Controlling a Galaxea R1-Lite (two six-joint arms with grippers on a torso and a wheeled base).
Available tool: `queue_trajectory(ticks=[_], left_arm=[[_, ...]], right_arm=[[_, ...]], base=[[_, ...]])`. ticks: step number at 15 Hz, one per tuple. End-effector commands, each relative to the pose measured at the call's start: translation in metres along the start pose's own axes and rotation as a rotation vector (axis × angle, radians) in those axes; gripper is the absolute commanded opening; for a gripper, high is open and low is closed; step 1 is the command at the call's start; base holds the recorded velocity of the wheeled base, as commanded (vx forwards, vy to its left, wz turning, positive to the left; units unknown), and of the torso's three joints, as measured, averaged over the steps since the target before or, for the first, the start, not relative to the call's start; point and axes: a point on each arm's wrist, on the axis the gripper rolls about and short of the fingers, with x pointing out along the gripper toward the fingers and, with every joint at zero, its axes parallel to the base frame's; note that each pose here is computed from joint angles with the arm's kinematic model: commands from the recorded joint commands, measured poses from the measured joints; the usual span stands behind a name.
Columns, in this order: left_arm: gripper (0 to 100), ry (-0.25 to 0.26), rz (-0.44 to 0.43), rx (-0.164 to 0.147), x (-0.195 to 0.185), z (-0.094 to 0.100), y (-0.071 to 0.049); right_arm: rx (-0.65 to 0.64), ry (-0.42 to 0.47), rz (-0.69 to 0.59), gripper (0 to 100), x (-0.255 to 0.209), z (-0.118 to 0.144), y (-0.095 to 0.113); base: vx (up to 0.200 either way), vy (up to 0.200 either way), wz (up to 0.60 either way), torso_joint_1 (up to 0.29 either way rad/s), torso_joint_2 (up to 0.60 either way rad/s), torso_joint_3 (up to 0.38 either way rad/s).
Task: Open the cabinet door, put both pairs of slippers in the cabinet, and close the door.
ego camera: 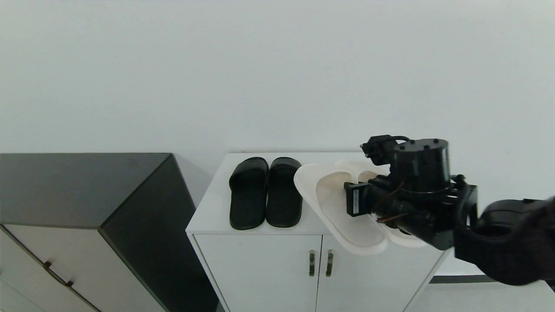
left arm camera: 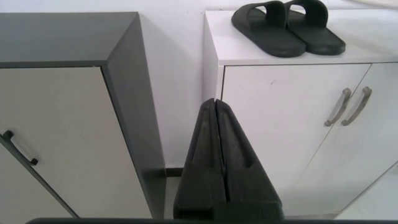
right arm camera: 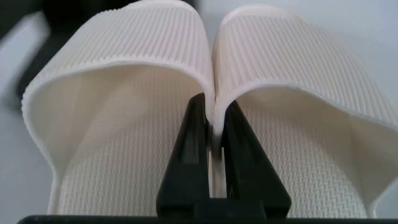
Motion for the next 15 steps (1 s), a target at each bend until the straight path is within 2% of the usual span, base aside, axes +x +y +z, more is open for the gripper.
queue_trajectory(ticks=[1, 3, 5, 10, 15], left_arm=[[0, 0.000, 0.000, -0.001, 0.000, 0.000, 0.000], [0, 0.000, 0.000, 0.001, 0.000, 0.000, 0.000], [0, 0.000, 0.002, -0.001, 0.000, 0.000, 0.000], [0, 0.000, 0.000, -0.001, 0.000, 0.000, 0.000], [0, -0.001, 0.000, -0.001, 0.000, 0.000, 0.000]], right_arm=[[-0.023, -0.042, 0.256, 0, -0.085, 0.004, -0.004], [-0.044, -0.016, 0.332, 0, -0.099, -0.007, -0.005], [-0.090, 0.003, 0.343, 0, -0.100, -0.013, -0.005], [-0.099, 0.032, 0.393, 0, -0.102, -0.022, -0.004], [-0.095, 0.027, 0.400, 0, -0.105, -0.022, -0.005]], base=[[0.000, 0.000, 0.00, 0.000, 0.00, 0.000], [0.000, 0.000, 0.00, 0.000, 0.00, 0.000], [0.000, 0.000, 0.00, 0.000, 0.00, 0.000], [0.000, 0.000, 0.00, 0.000, 0.00, 0.000], [-0.200, 0.000, 0.00, 0.001, 0.00, 0.003]])
